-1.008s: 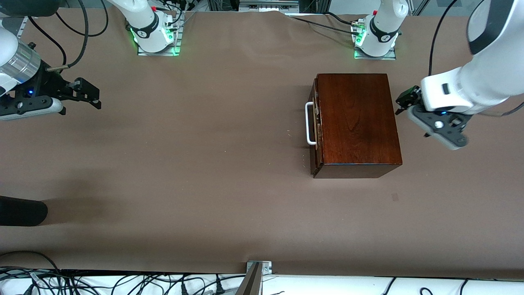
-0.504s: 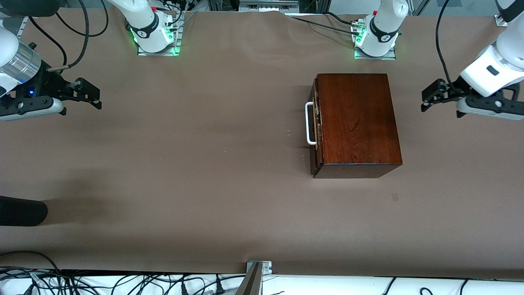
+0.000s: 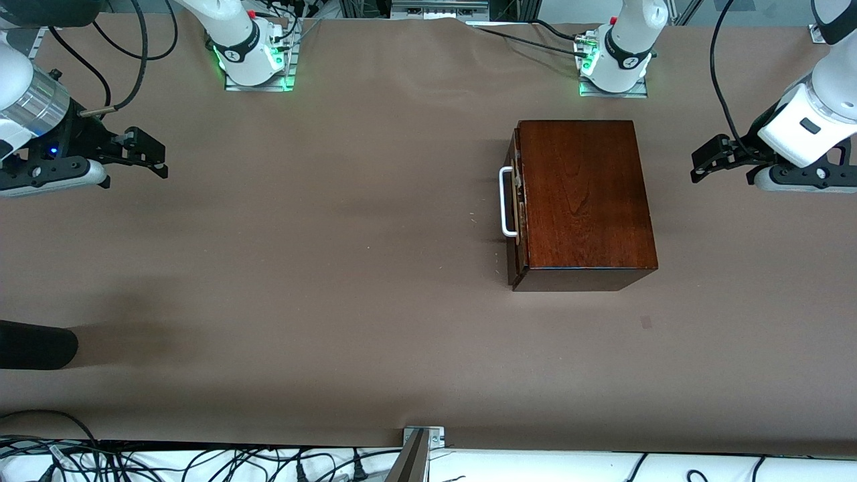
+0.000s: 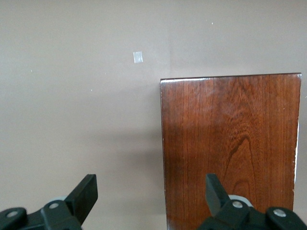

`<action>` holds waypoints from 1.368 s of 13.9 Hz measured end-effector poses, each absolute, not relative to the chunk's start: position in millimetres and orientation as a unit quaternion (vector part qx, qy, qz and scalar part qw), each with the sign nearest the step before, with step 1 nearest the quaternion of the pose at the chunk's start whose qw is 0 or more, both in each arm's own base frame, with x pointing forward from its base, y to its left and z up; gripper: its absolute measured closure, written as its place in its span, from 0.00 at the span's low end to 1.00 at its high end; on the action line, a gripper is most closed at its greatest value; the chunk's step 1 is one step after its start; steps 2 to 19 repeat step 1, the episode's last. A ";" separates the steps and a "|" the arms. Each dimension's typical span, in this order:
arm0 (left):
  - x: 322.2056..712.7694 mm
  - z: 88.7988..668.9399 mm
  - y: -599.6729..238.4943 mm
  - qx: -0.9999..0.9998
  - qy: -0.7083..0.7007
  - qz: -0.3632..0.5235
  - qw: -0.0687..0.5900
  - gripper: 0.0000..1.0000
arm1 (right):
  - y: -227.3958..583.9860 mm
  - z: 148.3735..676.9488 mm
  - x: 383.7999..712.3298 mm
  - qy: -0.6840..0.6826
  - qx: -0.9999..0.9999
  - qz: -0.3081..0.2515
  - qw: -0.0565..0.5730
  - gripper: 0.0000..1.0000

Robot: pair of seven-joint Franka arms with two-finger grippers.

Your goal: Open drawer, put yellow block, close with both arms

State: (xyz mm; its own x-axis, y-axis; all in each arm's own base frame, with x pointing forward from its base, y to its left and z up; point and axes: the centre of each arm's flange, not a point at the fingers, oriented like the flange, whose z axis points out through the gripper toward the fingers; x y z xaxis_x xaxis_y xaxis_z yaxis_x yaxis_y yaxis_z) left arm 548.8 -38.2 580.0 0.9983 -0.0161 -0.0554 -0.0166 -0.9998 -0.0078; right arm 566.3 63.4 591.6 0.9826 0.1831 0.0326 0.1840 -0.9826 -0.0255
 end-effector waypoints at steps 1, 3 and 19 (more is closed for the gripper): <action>548.4 579.8 -39.1 -0.999 0.009 0.033 0.004 0.00 | 63.6 591.7 566.3 -0.092 -0.996 -0.015 0.014 0.00; 548.4 579.8 -39.1 -0.999 0.009 0.033 0.004 0.00 | 63.6 591.7 566.3 -0.092 -0.996 -0.015 0.014 0.00; 548.4 579.8 -39.1 -0.999 0.009 0.033 0.004 0.00 | 63.6 591.7 566.3 -0.092 -0.996 -0.015 0.014 0.00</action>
